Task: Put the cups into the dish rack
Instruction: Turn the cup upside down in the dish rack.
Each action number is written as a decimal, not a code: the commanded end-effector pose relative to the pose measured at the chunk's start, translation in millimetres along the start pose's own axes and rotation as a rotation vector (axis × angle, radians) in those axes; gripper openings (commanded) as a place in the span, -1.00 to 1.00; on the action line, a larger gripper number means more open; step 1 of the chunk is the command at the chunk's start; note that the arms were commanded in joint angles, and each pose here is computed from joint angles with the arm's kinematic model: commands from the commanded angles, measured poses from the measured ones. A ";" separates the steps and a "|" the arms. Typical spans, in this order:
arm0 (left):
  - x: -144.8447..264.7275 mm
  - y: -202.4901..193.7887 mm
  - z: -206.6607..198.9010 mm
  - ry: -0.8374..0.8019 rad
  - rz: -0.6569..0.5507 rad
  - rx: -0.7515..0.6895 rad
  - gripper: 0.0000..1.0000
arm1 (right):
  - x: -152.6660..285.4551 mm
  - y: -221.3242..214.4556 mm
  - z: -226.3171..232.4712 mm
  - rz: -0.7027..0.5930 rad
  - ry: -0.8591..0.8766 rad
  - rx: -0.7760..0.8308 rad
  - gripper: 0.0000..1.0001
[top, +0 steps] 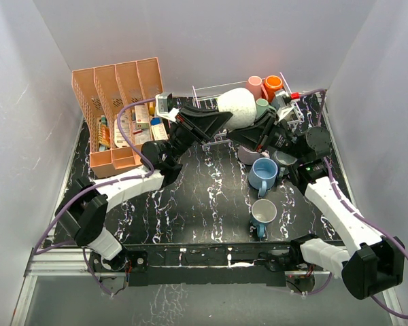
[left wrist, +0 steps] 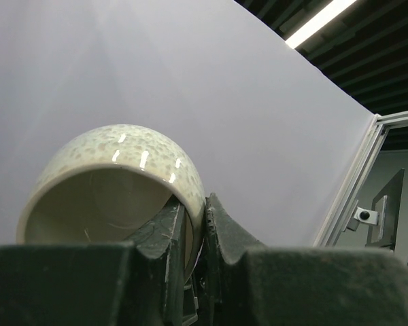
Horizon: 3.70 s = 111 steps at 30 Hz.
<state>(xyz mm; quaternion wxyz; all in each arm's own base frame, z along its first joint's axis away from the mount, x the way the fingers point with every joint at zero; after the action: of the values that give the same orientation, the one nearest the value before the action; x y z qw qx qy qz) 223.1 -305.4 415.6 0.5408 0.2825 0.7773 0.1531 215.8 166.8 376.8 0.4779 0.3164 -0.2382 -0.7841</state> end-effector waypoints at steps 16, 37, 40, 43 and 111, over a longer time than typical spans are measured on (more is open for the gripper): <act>39.9 35.8 -40.6 -0.052 -0.214 -0.131 0.31 | 6.6 7.6 -2.0 0.030 0.038 0.230 -0.84; 121.4 16.3 -15.8 0.444 0.173 -0.338 0.48 | 13.7 46.1 -57.7 0.203 -0.161 0.514 -0.84; 132.1 14.1 -13.4 0.496 0.224 -0.357 0.48 | 12.8 62.4 -74.9 0.271 -0.226 0.507 -0.84; 143.2 11.5 -13.5 0.526 0.248 -0.354 0.49 | 11.4 80.2 -98.1 0.342 -0.331 0.494 -0.84; 188.2 8.3 -12.5 0.738 0.312 -0.311 0.52 | -47.5 117.4 -398.3 0.102 -1.082 0.673 -0.60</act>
<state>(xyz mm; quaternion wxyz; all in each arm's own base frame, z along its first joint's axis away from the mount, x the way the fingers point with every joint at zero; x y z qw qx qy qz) 166.3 -188.5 263.6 0.2112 0.2601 0.8304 0.4453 563.5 125.7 125.9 0.2992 -0.0979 -0.6760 -0.6663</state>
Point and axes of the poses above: each gripper's point midway between its finger pads, its own x axis back along the fingers, its own z axis along the line the jaws close on, y = z × x, the point moved 8 cm from there along x, back along the fingers, and after that the axes turned 10 degrees about -x, right-handed, at the moved point
